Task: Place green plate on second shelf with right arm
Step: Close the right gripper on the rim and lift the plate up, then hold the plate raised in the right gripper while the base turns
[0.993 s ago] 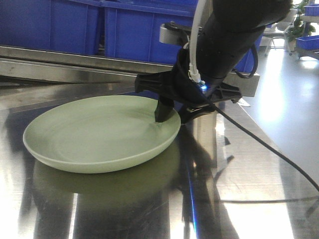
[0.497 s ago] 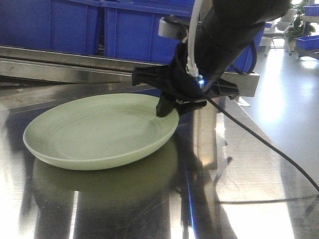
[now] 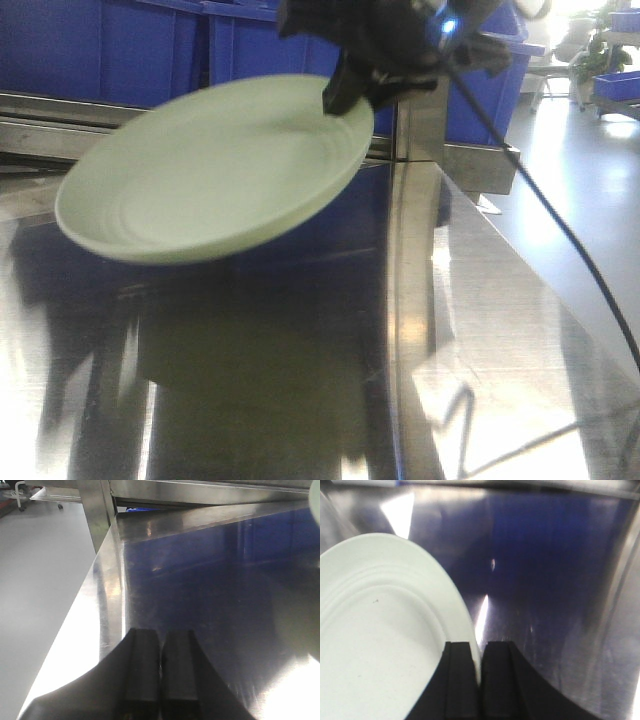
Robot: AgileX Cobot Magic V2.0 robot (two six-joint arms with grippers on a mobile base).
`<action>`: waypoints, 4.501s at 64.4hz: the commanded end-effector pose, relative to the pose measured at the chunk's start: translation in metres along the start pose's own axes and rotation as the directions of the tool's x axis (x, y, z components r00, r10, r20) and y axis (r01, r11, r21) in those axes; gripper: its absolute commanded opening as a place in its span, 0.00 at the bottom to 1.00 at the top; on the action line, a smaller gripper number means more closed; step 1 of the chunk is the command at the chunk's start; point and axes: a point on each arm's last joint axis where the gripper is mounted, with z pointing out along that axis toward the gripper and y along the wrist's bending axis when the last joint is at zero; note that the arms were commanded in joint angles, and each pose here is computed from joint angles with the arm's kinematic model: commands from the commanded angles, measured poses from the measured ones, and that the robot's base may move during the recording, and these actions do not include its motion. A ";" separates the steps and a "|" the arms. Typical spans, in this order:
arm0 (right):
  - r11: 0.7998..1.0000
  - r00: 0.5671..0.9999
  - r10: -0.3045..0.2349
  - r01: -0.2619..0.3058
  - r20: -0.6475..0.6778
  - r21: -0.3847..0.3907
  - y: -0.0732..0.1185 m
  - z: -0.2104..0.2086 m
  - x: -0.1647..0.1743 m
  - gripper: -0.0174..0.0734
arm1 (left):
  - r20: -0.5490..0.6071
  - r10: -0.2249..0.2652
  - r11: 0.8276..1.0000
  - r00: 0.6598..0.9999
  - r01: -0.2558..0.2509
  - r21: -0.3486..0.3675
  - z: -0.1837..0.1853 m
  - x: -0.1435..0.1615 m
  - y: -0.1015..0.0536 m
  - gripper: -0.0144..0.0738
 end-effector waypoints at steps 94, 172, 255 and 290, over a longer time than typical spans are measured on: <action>0.989 0.896 0.043 -0.100 0.443 0.107 -0.092 -0.204 0.111 0.25 | 0.045 -0.003 1.000 0.999 0.003 0.012 0.003 0.007 -0.002 0.30; 0.991 0.885 0.040 -0.094 0.463 0.094 -0.090 -0.205 0.109 0.25 | 0.045 -0.003 1.000 0.999 0.003 0.012 0.003 0.007 -0.002 0.30; 0.991 0.885 0.040 -0.094 0.463 0.094 -0.090 -0.205 0.109 0.25 | 0.045 -0.003 1.000 0.999 0.003 0.012 0.003 0.007 -0.002 0.30; 0.991 0.885 0.040 -0.094 0.463 0.094 -0.090 -0.205 0.109 0.25 | 0.045 -0.003 1.000 0.999 0.003 0.012 0.003 0.007 -0.002 0.30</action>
